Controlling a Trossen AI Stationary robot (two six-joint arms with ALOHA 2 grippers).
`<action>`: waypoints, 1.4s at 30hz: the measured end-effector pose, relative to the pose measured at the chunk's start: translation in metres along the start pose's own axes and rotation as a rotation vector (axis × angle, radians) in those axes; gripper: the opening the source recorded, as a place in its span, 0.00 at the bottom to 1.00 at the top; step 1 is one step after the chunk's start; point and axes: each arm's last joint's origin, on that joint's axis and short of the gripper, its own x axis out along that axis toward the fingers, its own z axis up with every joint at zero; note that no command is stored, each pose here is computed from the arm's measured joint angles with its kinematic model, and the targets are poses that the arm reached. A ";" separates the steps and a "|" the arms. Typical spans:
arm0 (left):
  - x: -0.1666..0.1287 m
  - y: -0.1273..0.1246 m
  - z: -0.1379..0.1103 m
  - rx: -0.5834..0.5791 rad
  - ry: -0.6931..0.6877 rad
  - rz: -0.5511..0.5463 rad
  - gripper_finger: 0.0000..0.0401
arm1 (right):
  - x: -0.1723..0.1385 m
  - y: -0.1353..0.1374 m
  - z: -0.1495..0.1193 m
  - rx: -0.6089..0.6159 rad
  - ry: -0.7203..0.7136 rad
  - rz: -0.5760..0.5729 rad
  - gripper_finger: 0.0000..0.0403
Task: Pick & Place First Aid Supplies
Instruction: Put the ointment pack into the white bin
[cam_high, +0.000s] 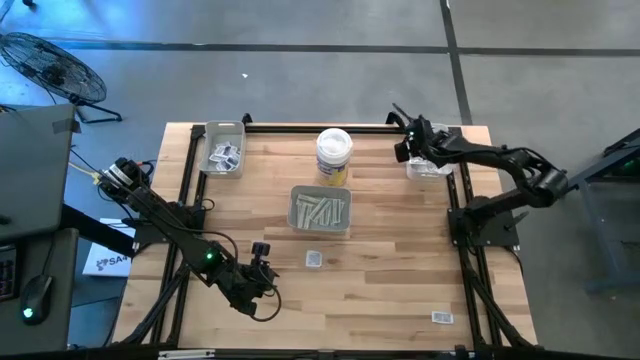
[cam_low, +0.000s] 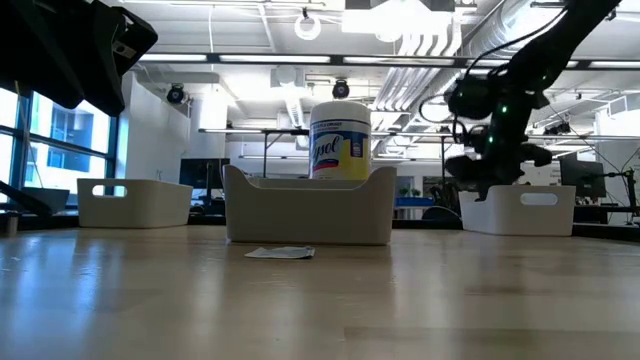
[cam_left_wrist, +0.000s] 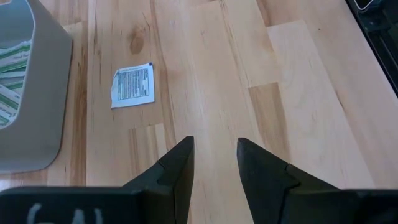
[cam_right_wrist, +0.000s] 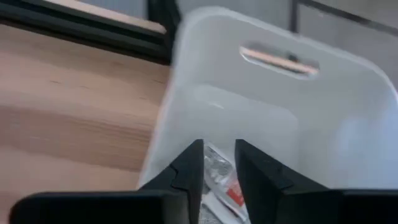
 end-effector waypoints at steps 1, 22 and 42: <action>0.000 0.000 0.000 0.000 0.000 0.000 0.30 | -0.005 -0.001 0.002 -0.015 -0.014 0.024 0.23; 0.000 0.000 0.000 0.000 0.000 0.000 0.30 | -0.200 0.045 -0.100 -0.422 -0.006 0.838 0.21; 0.000 0.000 0.000 0.000 0.000 0.000 0.30 | -0.273 0.104 -0.243 -0.636 0.877 0.512 0.20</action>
